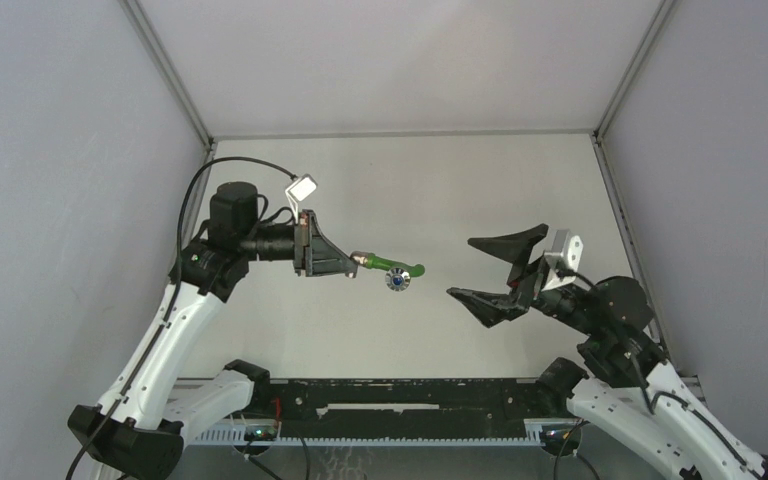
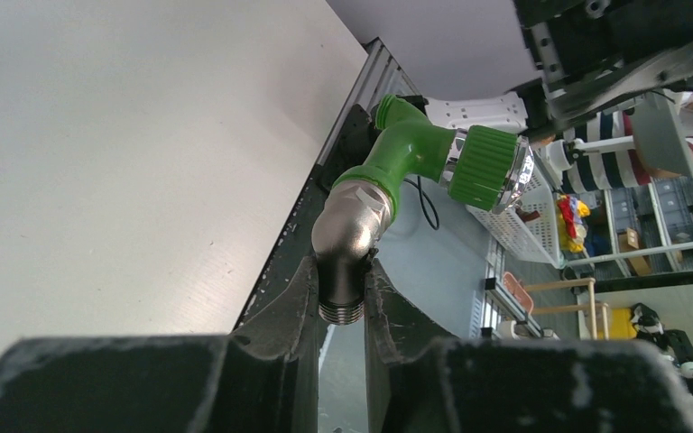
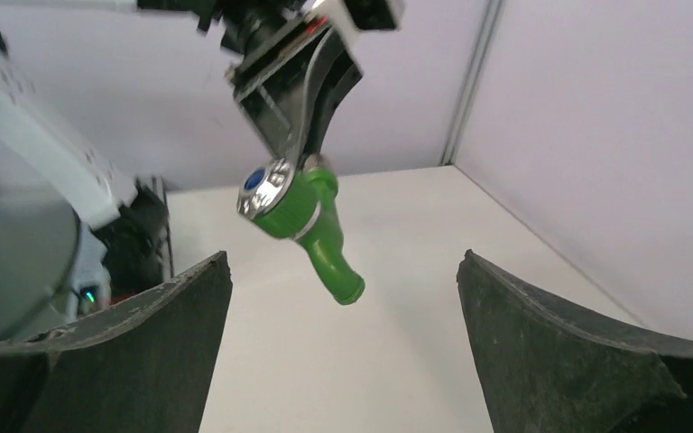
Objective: Install the water faucets
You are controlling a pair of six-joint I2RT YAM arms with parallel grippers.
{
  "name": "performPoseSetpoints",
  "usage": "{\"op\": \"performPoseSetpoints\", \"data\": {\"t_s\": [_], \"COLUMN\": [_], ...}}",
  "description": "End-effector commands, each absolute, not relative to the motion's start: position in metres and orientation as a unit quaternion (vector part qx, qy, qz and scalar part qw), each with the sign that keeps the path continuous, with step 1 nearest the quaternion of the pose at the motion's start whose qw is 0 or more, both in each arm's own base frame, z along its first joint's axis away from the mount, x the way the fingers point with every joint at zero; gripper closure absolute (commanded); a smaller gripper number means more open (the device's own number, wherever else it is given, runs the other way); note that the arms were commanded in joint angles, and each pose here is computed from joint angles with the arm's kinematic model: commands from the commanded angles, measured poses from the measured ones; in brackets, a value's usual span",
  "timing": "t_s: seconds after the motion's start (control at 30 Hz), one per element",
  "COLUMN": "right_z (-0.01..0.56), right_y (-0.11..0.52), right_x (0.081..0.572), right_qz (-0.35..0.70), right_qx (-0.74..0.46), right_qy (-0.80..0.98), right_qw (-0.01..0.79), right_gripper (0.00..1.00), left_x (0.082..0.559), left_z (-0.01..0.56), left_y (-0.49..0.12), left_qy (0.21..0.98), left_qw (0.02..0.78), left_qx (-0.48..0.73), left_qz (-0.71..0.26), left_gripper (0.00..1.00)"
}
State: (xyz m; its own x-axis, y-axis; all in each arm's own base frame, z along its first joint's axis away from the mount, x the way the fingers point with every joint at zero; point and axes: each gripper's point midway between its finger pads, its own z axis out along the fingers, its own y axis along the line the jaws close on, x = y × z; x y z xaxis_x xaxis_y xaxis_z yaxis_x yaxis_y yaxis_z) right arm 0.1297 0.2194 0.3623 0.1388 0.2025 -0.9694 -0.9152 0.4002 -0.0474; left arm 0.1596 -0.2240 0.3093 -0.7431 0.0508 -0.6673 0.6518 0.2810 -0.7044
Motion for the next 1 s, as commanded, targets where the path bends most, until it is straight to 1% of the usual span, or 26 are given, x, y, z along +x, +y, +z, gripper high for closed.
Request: {"op": "performPoseSetpoints", "data": {"t_s": [0.0,0.07,0.13,0.27,0.33,0.37,0.5,0.6,0.7,0.73,0.77,0.8,0.83,0.87,0.9,0.93,0.97], "right_z": [0.363,0.357,0.353,0.349,0.349,0.35,0.35,0.349,0.347,0.348,0.348,0.348,0.349,0.35,0.35,0.35,0.351], "right_y": [0.244,0.258,0.27,0.288,0.292,0.294,0.301,0.306,0.311,0.312,0.313,0.313,0.313,0.313,0.313,0.313,0.313], "right_x": [0.132,0.141,0.144,0.147,0.148,0.149,0.155,0.156,0.157,0.157,0.157,0.157,0.158,0.159,0.16,0.16,0.16], "right_qz": [0.293,0.242,0.215,0.209,0.211,0.212,0.219,0.231,0.239,0.244,0.249,0.254,0.26,0.265,0.269,0.271,0.274], "right_qx": [-0.468,-0.484,-0.5,-0.513,-0.512,-0.51,-0.503,-0.504,-0.507,-0.506,-0.505,-0.505,-0.501,-0.495,-0.492,-0.488,-0.486], "right_qy": [0.391,0.385,0.376,0.363,0.359,0.36,0.365,0.364,0.368,0.368,0.367,0.367,0.37,0.374,0.377,0.377,0.375], "right_qw": [0.736,0.747,0.75,0.749,0.751,0.752,0.753,0.748,0.742,0.741,0.741,0.739,0.738,0.738,0.738,0.739,0.741], "right_gripper": [0.0,0.0,0.0,0.0,0.03,0.06,0.23,0.32,0.47,0.56,0.69,0.92,1.0,1.0,1.0,1.0,1.0], "left_x": [0.155,0.155,0.155,0.154,0.154,0.154,0.152,0.151,0.15,0.15,0.149,0.148,0.147,0.147,0.146,0.146,0.146], "left_z": [0.344,0.346,0.346,0.346,0.345,0.345,0.343,0.342,0.342,0.341,0.341,0.342,0.343,0.342,0.342,0.341,0.34], "left_y": [-0.226,-0.226,-0.227,-0.227,-0.227,-0.227,-0.227,-0.227,-0.227,-0.227,-0.227,-0.227,-0.228,-0.228,-0.228,-0.229,-0.229], "left_qy": [0.718,0.716,0.714,0.713,0.713,0.713,0.713,0.713,0.712,0.712,0.711,0.709,0.707,0.707,0.708,0.709,0.71], "left_qw": [0.297,0.3,0.3,0.3,0.299,0.298,0.293,0.289,0.288,0.287,0.286,0.283,0.28,0.275,0.271,0.267,0.264], "left_qx": [0.259,0.257,0.257,0.258,0.258,0.258,0.26,0.26,0.26,0.26,0.261,0.26,0.261,0.259,0.258,0.256,0.254], "left_qz": [-0.574,-0.576,-0.578,-0.579,-0.579,-0.58,-0.582,-0.584,-0.585,-0.585,-0.587,-0.591,-0.595,-0.597,-0.599,-0.601,-0.602], "left_gripper": [1.0,1.0,1.0,1.0,1.0,1.0,1.0,1.0,1.0,1.0,1.0,1.0,1.0,0.98,0.9,0.8,0.75]}}
